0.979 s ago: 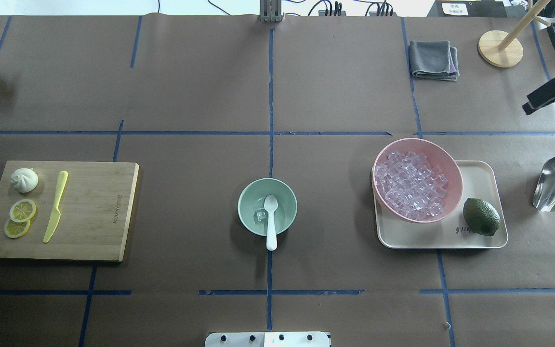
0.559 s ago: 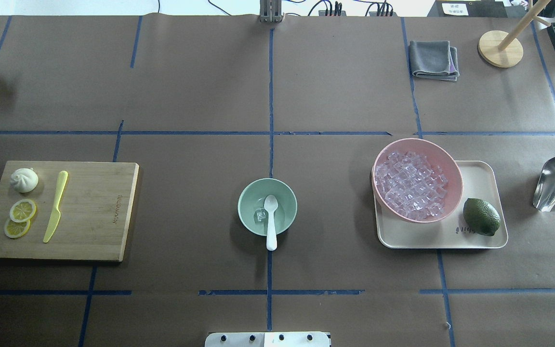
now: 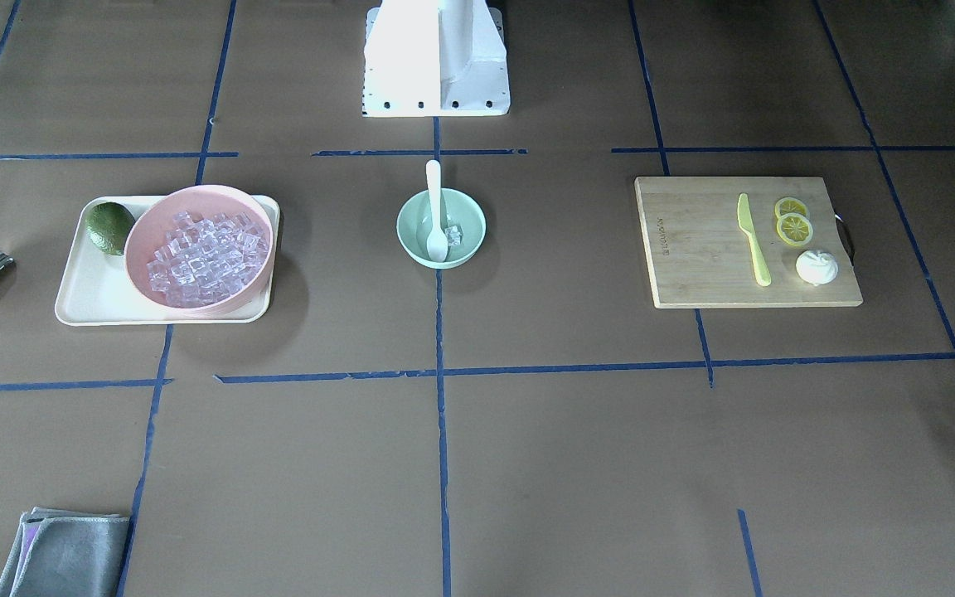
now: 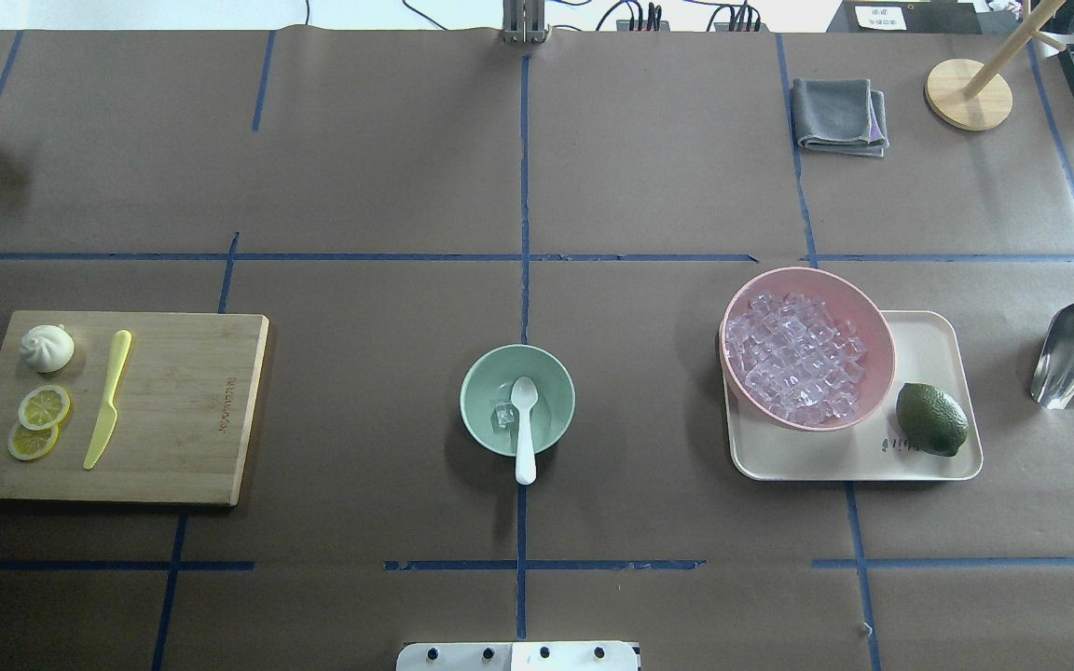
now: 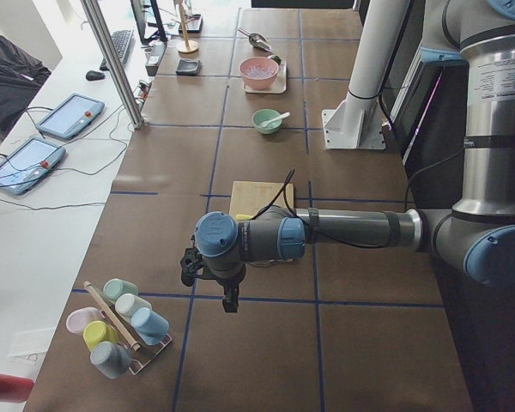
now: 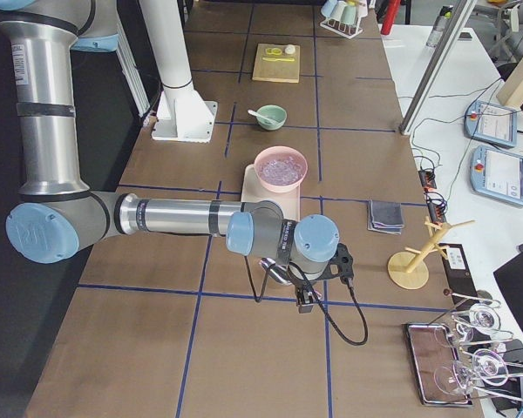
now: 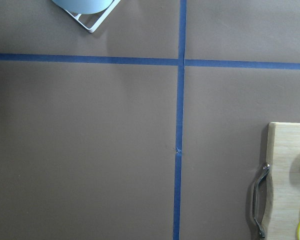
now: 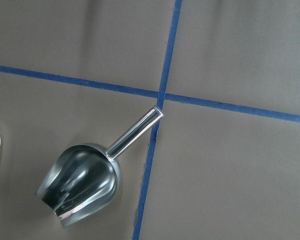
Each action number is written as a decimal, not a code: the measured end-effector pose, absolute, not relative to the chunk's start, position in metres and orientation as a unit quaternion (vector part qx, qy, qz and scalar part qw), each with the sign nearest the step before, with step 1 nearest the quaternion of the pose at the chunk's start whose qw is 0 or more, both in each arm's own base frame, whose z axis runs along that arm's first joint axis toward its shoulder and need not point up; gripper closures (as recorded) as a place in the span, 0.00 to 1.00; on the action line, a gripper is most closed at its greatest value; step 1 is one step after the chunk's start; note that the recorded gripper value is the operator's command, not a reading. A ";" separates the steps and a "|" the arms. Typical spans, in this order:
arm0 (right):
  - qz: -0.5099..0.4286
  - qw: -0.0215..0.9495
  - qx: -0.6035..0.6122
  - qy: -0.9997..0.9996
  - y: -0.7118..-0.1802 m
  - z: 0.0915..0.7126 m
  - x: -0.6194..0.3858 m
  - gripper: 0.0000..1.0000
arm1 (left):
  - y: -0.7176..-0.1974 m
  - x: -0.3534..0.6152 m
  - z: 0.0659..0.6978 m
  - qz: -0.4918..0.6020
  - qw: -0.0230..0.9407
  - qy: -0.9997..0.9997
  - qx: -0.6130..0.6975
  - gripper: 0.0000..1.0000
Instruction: Put spoon and ice into bowl
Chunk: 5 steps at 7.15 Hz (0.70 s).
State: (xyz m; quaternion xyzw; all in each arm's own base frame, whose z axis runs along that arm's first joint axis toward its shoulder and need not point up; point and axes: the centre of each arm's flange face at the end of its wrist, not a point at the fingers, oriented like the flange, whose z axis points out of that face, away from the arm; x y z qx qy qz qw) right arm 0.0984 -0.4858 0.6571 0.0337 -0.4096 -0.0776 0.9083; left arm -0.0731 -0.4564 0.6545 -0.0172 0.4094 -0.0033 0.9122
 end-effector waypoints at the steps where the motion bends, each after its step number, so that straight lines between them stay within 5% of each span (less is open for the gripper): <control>1: -0.078 0.909 0.038 -0.408 -0.482 0.663 0.099 0.00 | -0.456 -0.073 0.655 -0.003 0.912 0.409 -0.018 0.00; 5: -0.033 0.914 0.047 -0.401 -0.477 0.671 0.099 0.00 | -0.454 -0.073 0.657 -0.003 0.912 0.409 -0.019 0.00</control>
